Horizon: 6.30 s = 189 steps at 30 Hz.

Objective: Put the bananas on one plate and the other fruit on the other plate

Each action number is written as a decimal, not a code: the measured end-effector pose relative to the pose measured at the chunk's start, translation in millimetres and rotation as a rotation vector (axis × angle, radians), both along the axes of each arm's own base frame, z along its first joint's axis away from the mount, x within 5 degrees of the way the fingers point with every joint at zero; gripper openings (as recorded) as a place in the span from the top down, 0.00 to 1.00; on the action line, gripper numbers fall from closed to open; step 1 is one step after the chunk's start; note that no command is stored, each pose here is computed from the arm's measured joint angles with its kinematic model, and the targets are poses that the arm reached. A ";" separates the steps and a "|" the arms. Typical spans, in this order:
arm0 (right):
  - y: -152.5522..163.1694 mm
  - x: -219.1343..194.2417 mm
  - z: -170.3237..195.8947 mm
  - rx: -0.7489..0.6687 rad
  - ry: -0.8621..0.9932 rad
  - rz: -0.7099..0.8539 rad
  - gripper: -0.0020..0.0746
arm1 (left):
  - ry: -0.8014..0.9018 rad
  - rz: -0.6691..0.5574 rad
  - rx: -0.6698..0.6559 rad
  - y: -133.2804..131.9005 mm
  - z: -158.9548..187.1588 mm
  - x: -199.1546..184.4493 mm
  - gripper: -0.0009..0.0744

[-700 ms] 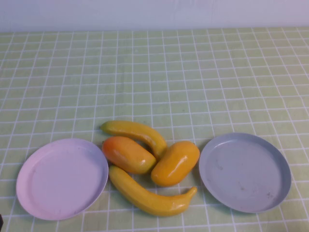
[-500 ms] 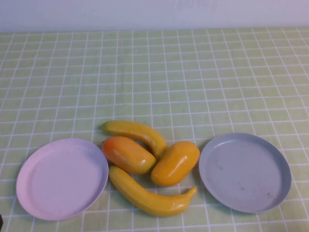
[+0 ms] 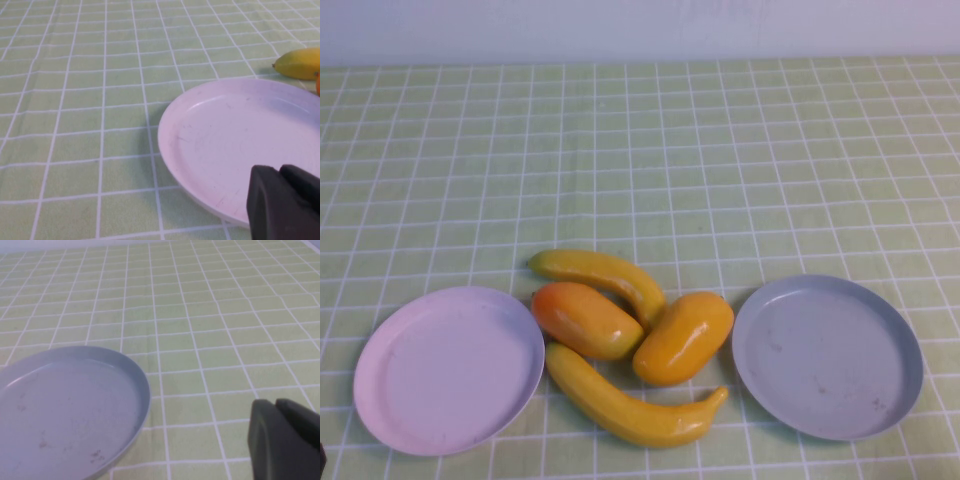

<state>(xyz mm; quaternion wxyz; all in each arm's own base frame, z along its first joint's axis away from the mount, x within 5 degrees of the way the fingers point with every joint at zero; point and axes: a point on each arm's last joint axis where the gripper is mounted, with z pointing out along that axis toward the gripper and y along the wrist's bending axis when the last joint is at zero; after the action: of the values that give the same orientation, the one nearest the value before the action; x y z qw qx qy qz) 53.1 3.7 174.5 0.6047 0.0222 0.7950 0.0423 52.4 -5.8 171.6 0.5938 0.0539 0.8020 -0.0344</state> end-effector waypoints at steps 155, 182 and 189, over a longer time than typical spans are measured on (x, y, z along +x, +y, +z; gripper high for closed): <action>0.0 0.0 0.0 0.000 0.000 0.000 0.99 | 0.790 -0.716 0.612 -308.8 119.1 246.2 0.28; 0.0 0.0 0.0 0.000 0.000 0.000 0.99 | 0.934 -0.205 0.432 -103.9 147.3 170.6 0.28; 0.0 0.0 0.0 0.000 0.000 0.000 0.99 | 0.975 -0.113 0.371 -85.8 119.9 183.1 0.28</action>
<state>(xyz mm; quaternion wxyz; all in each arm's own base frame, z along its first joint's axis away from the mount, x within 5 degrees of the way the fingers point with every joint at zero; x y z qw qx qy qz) 53.1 3.7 174.5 0.6047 0.0222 0.7950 0.0423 235.6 -91.6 291.5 0.1290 0.1790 0.9738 0.0551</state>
